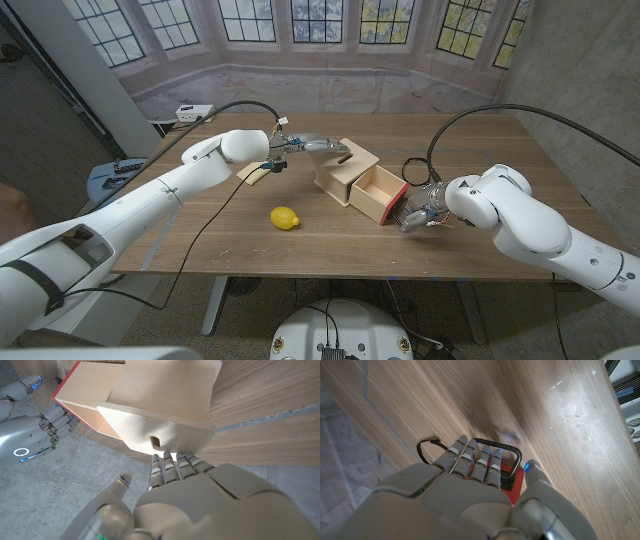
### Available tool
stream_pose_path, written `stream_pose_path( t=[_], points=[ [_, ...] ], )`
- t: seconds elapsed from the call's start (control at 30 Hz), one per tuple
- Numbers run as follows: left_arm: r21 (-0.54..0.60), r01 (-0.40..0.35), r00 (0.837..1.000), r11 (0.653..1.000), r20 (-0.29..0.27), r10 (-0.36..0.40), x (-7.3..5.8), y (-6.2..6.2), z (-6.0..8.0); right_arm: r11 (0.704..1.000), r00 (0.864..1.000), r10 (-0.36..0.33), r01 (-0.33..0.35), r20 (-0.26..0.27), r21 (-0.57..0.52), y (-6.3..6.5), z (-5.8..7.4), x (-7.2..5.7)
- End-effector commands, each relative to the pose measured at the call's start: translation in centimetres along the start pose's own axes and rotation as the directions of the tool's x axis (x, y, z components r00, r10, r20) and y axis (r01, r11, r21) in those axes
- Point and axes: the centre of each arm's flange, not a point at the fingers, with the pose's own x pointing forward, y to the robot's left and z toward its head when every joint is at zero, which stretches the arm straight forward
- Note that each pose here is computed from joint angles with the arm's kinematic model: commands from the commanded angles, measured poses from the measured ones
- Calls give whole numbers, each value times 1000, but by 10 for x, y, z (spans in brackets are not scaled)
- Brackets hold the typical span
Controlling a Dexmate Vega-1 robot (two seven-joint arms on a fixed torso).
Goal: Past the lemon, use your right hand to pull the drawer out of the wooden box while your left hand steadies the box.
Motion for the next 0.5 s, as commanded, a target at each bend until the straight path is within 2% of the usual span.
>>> stream_pose_path(
  t=[0.03, 0.5],
  points=[
    [5, -2, 1000, 1000, 3, 2, 0, 0, 2, 1000, 1000, 7, -7, -1, 9, 5, 4, 1],
    [10, 5, 1000, 1000, 2, -5, 0, 1, 3, 1000, 1000, 25, -25, -16, 13, 13, 1, -1]
  ],
)
